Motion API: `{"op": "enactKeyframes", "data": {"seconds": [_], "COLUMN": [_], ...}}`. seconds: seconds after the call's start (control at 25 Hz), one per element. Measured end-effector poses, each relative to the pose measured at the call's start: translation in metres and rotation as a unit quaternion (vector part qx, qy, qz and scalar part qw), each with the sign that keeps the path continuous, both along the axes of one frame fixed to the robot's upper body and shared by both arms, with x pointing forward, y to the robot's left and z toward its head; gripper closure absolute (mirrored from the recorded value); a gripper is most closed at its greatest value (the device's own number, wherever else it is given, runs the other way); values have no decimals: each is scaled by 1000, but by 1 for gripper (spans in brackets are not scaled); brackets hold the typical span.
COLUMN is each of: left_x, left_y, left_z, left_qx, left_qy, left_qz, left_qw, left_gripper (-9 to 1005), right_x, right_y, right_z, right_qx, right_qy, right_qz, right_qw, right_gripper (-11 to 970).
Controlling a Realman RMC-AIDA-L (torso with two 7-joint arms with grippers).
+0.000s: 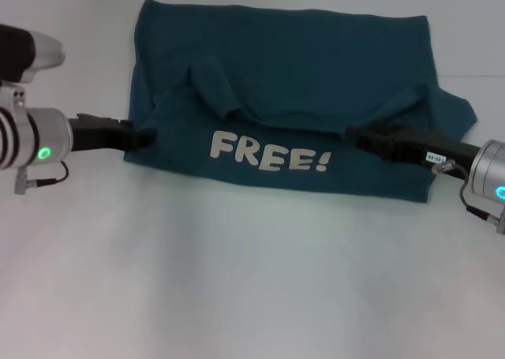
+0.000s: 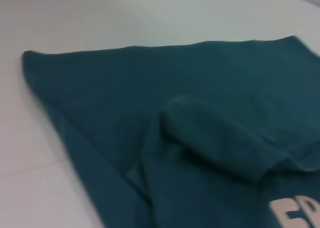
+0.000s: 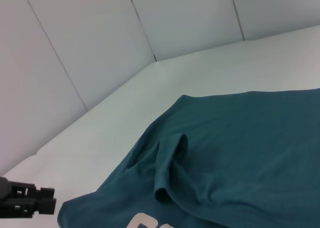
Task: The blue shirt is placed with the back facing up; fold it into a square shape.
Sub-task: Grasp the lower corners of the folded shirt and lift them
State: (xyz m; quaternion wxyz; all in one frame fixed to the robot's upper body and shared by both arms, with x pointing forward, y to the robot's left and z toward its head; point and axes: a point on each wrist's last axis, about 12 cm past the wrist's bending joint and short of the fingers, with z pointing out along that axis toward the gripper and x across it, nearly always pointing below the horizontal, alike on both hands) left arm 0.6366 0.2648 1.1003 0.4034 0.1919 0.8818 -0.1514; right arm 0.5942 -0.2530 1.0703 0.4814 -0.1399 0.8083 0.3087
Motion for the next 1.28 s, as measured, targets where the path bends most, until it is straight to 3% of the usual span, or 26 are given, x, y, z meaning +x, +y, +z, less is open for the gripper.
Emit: {"op": "enactKeyframes", "data": {"seconds": [0.28,1.08,1.28], "left_x": [5,3,2], "left_y": [-7,2,1], "left_z": [-17,-22,-28], "left_qx": [12,18,22], "left_qy": [11,8,12], "left_qz": [19,44,50], "left_qw": [1000,999,998], "left_gripper": [519,508,452], "right_x": [0,4,5], "right_y": [-3,-2,-3], "right_z": [-2,0,-1], "right_qx": [-1,-6,-8], "right_qy": [-1,-5,-4], "right_qz": [-8,-14,-20], "right_qw": [1000,1000,1000], "right_gripper": [318,319,319]}}
